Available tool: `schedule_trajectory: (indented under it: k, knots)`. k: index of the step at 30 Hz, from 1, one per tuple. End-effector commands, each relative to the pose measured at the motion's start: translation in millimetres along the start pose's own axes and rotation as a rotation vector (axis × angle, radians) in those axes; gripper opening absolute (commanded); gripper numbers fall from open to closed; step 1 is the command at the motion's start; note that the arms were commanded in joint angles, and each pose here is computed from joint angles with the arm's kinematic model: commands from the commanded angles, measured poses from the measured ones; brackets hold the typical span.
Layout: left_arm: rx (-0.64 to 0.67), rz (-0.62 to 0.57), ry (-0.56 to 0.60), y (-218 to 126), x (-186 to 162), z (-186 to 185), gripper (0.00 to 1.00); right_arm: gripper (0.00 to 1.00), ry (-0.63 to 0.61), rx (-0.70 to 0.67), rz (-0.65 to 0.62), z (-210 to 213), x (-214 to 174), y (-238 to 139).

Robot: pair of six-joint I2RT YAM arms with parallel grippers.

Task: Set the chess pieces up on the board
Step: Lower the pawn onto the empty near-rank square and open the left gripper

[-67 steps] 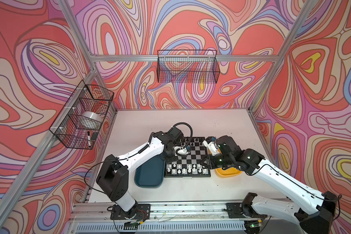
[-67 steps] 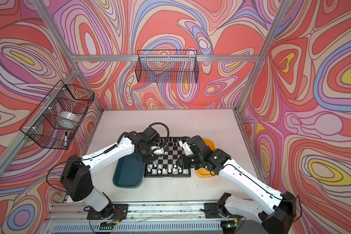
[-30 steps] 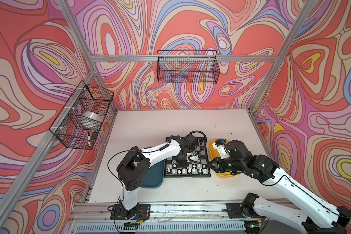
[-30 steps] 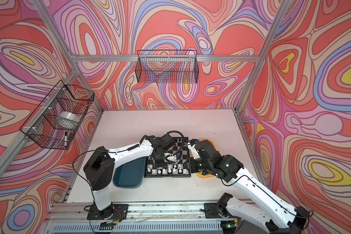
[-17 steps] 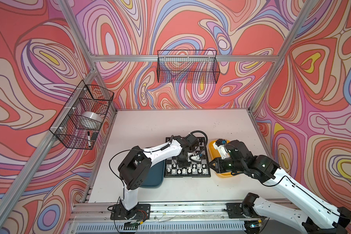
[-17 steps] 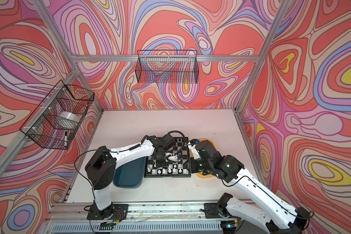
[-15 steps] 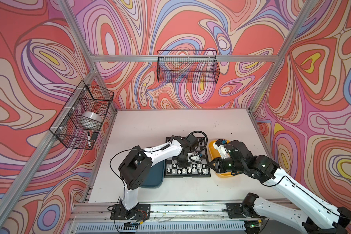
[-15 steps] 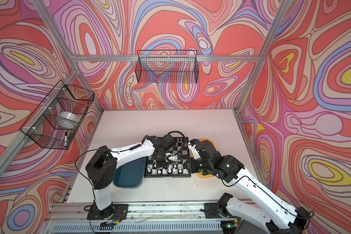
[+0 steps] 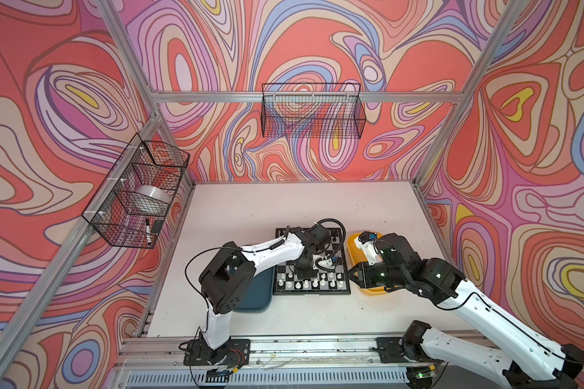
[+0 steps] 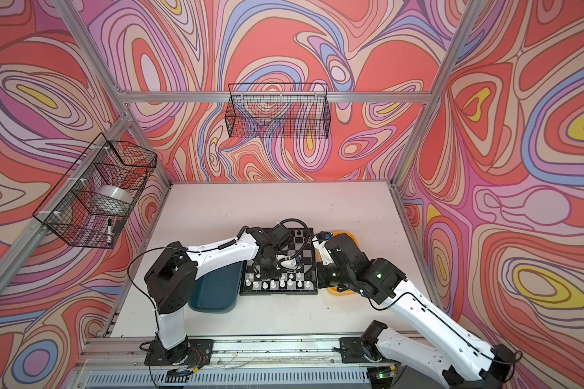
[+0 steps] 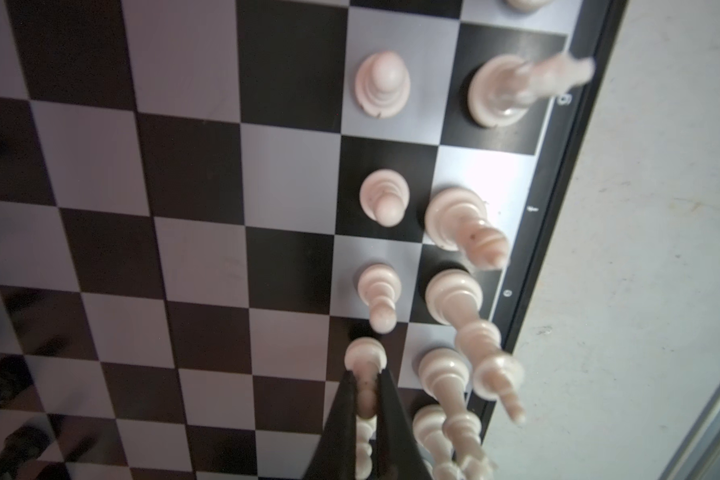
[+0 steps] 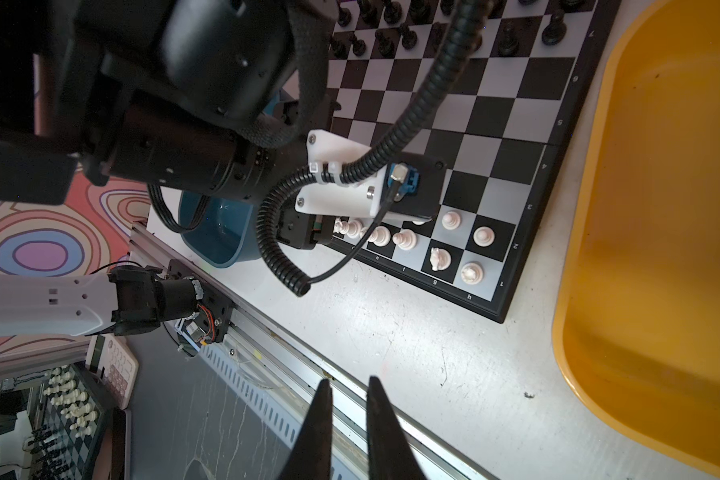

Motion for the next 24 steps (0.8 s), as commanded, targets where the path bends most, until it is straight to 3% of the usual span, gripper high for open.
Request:
schedule_trajectory:
  k: [1,9,24]
  knots:
    - [-0.024,0.032,0.009,12.1,-2.8,-4.8,0.09,0.16,0.001,-0.008,-0.002,-2.9,-2.6,0.4]
    - [-0.018,0.040,0.015,13.2,-6.6,-6.7,0.10,0.16,-0.001,-0.008,-0.003,-2.3,-1.6,1.3]
    - [0.003,0.030,0.018,5.9,-4.6,-4.2,0.23,0.16,-0.010,-0.009,0.002,-1.0,-0.3,3.0]
Point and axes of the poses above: each gripper's point midway between its finger pads, its own y axis out along the fingers, its own z axis along the line the jaws close on, x = y × z, the point moved 7 cm from there along -y, back along the fingers, and after that the axes turned 11 degrees about y, right-handed, at the moved point
